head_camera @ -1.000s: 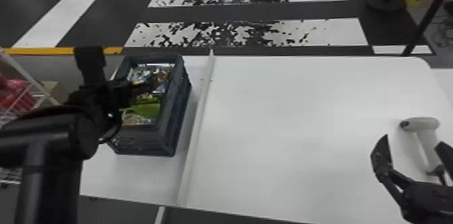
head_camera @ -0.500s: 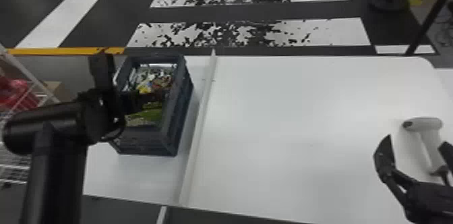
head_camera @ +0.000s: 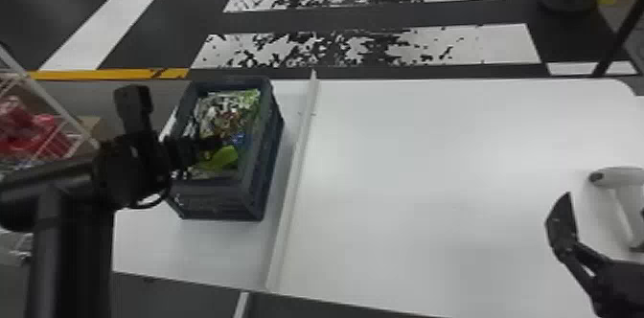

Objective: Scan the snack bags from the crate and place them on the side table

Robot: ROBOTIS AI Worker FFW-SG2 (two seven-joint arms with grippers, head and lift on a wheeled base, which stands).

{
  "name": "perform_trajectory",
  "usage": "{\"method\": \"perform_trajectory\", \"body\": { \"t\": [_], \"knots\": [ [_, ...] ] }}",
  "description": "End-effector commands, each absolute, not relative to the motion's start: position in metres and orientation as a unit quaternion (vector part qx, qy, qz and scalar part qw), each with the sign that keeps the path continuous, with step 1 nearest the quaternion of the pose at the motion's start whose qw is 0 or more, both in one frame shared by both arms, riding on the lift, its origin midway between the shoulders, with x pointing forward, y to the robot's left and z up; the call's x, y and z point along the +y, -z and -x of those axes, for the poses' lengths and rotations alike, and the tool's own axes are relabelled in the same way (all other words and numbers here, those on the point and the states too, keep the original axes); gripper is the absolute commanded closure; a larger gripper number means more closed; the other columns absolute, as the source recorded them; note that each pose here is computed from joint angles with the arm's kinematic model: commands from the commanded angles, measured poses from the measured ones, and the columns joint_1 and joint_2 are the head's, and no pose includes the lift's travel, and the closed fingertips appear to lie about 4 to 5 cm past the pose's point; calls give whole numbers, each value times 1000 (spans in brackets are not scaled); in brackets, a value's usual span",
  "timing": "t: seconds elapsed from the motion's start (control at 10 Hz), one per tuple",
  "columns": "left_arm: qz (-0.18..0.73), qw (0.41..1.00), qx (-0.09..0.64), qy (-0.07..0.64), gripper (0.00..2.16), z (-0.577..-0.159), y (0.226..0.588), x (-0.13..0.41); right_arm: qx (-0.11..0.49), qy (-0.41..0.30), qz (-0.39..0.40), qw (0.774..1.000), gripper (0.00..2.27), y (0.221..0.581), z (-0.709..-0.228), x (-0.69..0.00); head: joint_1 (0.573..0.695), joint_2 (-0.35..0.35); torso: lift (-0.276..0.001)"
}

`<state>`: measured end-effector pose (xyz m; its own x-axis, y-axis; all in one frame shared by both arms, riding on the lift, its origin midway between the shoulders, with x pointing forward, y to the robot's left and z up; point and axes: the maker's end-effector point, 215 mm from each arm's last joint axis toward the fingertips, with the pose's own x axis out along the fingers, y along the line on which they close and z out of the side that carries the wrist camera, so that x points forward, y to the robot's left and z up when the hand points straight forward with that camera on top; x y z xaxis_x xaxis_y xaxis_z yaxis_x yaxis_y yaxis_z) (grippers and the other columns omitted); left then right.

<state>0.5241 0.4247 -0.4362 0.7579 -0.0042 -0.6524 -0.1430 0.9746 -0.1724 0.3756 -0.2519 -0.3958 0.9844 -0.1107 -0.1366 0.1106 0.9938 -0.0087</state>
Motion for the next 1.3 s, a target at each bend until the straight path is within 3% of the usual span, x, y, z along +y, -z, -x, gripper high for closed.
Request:
{"method": "perform_trajectory", "body": {
  "t": [0.0, 0.5, 0.7, 1.0, 1.2],
  "knots": [
    [140, 938, 317, -34, 2138, -524, 417, 432, 69, 54, 0, 996, 83, 396, -376, -250, 695, 211, -81],
    [221, 939, 261, 28, 2138, -518, 369, 403, 67, 53, -2, 996, 83, 394, -377, -248, 695, 204, -81],
    [229, 946, 223, 46, 2138, -507, 332, 393, 65, 53, -2, 996, 83, 393, -378, -248, 695, 197, -81],
    [223, 950, 188, 111, 2138, -487, 283, 327, 66, 52, -3, 996, 87, 394, -378, -248, 695, 159, -81],
    [233, 940, 195, 152, 2138, -480, 290, 266, 65, 52, -4, 996, 87, 393, -378, -247, 695, 93, -81]
  ]
}}
